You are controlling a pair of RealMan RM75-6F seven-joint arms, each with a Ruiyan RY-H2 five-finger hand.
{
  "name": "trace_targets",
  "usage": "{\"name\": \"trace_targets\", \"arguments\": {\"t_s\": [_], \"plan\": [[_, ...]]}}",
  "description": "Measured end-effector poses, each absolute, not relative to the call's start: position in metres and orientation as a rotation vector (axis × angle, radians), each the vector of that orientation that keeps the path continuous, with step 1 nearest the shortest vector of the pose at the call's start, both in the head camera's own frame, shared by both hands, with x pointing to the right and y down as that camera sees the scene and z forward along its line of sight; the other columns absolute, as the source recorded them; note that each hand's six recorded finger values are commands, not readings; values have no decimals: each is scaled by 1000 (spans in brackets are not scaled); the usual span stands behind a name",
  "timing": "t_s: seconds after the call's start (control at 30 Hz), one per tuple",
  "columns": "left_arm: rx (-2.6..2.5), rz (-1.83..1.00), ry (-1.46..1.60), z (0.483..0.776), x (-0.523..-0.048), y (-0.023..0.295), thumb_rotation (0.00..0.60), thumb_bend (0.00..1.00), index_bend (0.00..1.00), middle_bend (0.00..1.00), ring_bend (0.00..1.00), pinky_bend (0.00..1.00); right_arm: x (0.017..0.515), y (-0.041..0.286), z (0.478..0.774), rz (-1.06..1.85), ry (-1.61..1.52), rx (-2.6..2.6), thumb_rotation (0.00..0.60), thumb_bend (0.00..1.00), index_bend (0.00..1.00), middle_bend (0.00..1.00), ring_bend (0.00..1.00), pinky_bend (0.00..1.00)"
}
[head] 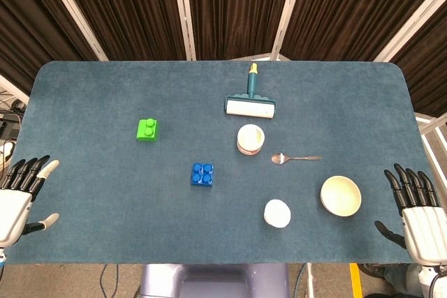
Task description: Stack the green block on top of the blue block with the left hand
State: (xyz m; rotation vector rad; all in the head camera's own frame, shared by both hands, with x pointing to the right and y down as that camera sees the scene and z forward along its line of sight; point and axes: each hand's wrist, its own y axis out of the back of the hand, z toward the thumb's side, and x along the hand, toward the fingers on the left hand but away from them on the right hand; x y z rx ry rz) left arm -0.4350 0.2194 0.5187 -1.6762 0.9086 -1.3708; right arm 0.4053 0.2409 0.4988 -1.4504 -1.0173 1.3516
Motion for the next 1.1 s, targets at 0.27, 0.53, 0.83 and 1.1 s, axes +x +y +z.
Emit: {"name": "trace_targets", "arguments": {"t_s": [0.27,0.53,0.83,1.1], "plan": [[-1679,-1378,896,522,-435,217,600,0,0,0,0,0,407,242,499,1363,-1016,-1447,600,0,0,0,0,0],[-1720,-1401,829,551,-425,189,600,0,0,0,0,0,411,239,500,1384,-1020,-1440,600,0,0,0,0,0],[-1790,-1429,715,623,-383,99,600,0,0,0,0,0,417,234,504,1440,-1015,-1379,600,0,0,0,0,0],[-1812,-1475,682,677,-335,30,600,0,0,0,0,0,429,229,516,1536,-1013,-1348,600,0,0,0,0,0]]}}
